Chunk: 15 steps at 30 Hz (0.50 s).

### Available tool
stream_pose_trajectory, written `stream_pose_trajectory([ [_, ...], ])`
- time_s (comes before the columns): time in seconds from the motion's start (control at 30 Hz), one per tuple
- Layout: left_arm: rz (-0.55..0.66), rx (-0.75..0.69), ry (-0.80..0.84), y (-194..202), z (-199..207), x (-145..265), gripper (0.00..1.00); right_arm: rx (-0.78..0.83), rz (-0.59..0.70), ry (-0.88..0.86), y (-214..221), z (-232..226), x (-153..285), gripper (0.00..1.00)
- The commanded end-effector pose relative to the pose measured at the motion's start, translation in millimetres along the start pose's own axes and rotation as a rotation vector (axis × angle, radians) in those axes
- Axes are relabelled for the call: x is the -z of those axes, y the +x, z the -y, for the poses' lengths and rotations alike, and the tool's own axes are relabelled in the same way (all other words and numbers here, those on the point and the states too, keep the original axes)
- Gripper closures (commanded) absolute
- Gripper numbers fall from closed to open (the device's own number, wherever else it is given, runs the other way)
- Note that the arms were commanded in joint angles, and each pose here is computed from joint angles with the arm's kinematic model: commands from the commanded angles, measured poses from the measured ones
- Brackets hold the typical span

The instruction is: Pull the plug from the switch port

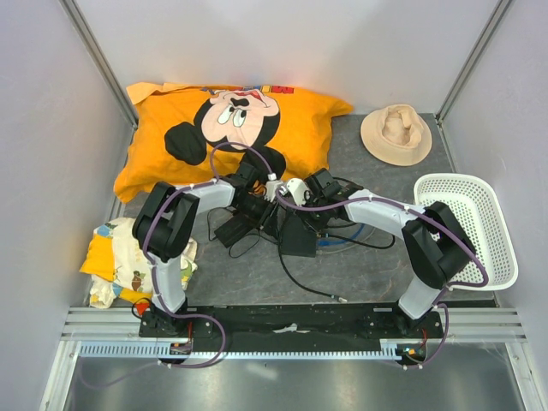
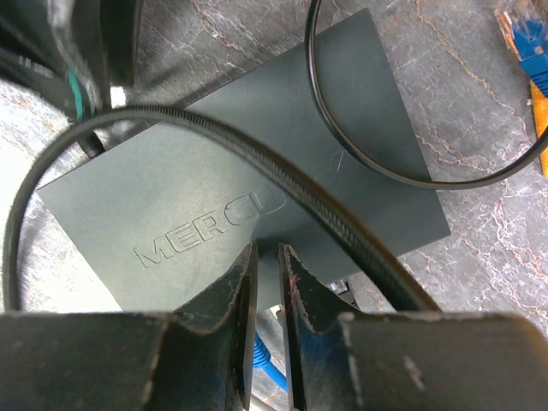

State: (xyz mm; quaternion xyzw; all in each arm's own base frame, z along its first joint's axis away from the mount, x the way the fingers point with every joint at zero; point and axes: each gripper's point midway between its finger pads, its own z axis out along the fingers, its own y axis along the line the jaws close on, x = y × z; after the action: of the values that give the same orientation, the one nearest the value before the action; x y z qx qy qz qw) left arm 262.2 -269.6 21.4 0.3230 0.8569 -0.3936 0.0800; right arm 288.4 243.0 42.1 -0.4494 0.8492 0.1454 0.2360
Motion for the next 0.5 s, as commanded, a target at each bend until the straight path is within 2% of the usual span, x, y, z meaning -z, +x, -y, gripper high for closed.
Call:
stream_pose_trajectory([
  [0.0, 0.014, -0.071, 0.060, -8, 14, -6, 0.65, -0.019, -0.105, -0.024, 29, -5, -11, 0.76],
  [0.3, -0.009, -0.079, 0.078, 1, 18, -6, 0.65, -0.015, -0.101, -0.023, 26, -4, -10, 0.75],
  [0.47, 0.002, -0.241, 0.039, 7, 18, 6, 0.63, -0.009, -0.109, -0.017, 30, -4, -9, 0.73],
])
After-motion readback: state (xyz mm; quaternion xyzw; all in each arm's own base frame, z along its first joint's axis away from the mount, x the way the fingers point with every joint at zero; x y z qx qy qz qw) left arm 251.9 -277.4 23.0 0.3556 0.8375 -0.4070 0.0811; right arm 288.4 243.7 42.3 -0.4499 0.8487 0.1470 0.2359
